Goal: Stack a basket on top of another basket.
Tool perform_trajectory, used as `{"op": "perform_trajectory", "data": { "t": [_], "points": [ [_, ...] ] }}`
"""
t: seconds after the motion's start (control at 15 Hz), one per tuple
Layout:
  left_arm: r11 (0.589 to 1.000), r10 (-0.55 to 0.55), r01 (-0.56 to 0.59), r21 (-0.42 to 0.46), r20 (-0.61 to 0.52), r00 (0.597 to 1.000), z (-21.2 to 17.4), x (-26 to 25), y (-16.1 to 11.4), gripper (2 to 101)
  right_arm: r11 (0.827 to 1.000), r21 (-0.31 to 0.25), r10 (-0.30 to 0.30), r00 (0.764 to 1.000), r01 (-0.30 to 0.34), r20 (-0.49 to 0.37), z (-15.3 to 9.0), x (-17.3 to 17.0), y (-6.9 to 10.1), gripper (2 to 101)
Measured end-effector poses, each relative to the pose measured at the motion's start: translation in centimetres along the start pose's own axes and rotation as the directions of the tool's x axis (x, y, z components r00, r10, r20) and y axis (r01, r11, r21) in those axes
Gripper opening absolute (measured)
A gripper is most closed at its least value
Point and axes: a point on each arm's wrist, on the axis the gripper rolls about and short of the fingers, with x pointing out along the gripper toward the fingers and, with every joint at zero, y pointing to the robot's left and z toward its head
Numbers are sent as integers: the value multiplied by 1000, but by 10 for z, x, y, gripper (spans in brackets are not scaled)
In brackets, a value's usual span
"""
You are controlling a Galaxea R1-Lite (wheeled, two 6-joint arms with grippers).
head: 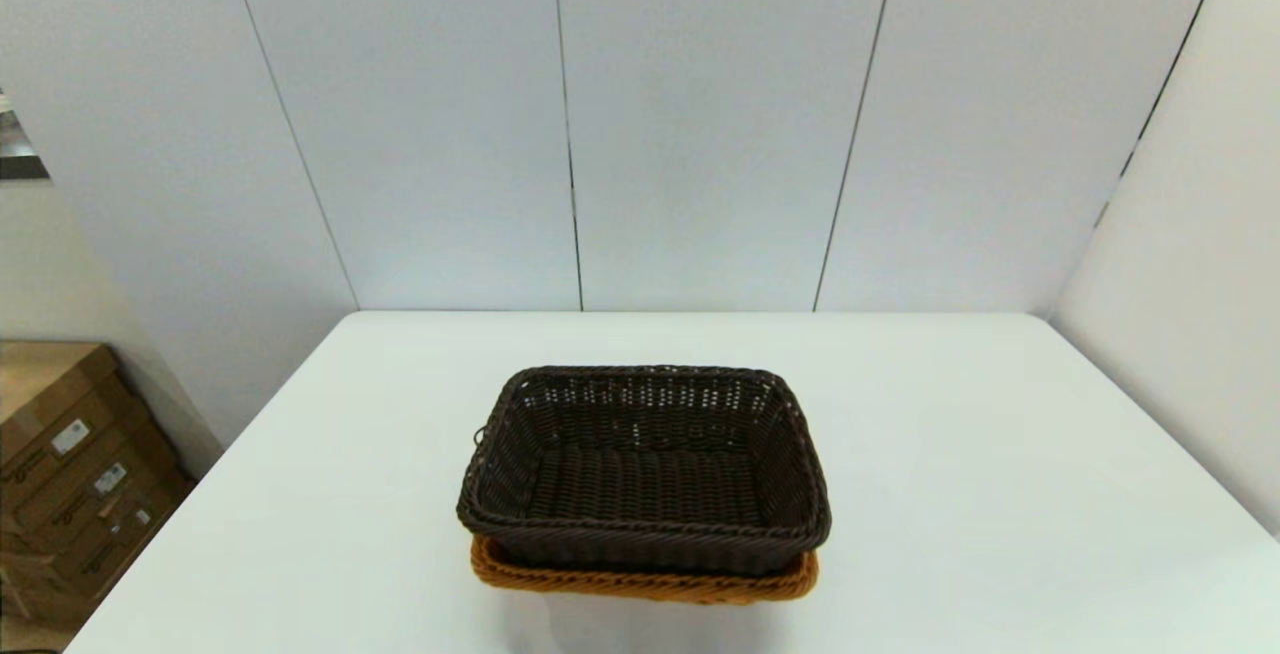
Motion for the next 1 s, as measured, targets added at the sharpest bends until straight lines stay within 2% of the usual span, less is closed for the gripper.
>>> {"op": "perform_trajectory", "data": {
  "t": [0.13, 1.0],
  "points": [
    [1000, 0, 0, 0, 0, 1000, 0, 0, 0, 978, 1000, -14, 5, 1000, -5, -8, -4, 2, 0, 971],
    [1000, 0, 0, 0, 0, 1000, 0, 0, 0, 978, 1000, 2, 8, 1000, -8, -13, -9, 5, 1, 973]
  ]
}}
